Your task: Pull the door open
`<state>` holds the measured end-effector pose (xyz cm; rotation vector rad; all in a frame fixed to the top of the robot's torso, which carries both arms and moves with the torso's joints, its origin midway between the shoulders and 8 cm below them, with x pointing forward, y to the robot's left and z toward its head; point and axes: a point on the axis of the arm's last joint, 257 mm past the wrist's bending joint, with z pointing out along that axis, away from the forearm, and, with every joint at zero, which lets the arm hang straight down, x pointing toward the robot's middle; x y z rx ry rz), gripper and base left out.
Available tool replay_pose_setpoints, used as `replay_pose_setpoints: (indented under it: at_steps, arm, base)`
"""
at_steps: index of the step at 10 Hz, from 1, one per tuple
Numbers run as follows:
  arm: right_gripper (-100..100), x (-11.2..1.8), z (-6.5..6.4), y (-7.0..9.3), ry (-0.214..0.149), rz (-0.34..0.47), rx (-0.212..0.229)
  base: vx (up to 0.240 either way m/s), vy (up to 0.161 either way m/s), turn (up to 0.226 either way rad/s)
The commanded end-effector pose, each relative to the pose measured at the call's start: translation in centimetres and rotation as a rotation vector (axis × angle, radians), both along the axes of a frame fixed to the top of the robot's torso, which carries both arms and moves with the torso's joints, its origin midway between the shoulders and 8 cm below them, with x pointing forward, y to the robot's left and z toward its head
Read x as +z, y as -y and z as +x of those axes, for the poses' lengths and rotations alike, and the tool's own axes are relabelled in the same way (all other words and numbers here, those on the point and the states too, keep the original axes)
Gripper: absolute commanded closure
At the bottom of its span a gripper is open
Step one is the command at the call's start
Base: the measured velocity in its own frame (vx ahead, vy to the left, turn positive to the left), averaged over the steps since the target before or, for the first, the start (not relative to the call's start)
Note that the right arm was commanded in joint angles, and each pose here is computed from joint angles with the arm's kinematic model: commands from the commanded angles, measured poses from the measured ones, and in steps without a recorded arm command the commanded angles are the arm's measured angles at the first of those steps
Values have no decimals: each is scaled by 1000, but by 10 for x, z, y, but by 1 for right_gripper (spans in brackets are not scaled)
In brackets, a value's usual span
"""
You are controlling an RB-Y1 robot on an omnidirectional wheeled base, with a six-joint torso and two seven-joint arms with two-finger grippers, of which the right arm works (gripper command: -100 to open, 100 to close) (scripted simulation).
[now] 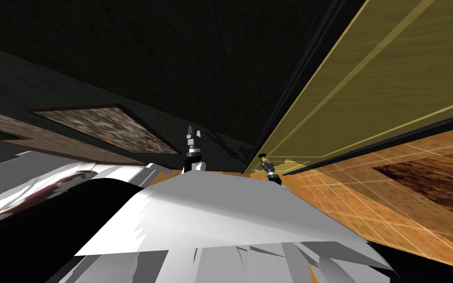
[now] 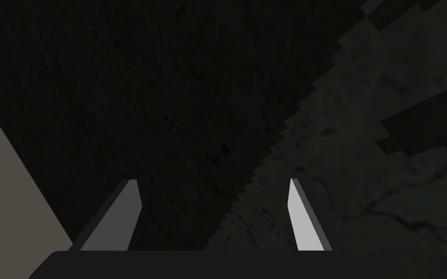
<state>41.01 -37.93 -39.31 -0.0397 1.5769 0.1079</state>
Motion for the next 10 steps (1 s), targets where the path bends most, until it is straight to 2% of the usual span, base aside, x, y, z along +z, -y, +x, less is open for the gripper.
replay_pose_setpoints:
  at_steps: [1,5,10]
  arm:
    - [100,1,1,-1,-1,50,-3]
    - [100,2,3,0,-3,127,-11]
    - [100,3,6,1,-6,263,-25]
  base:
    - [-49,-26,55]
    - [-43,-21,38]
    - [-43,-23,54]
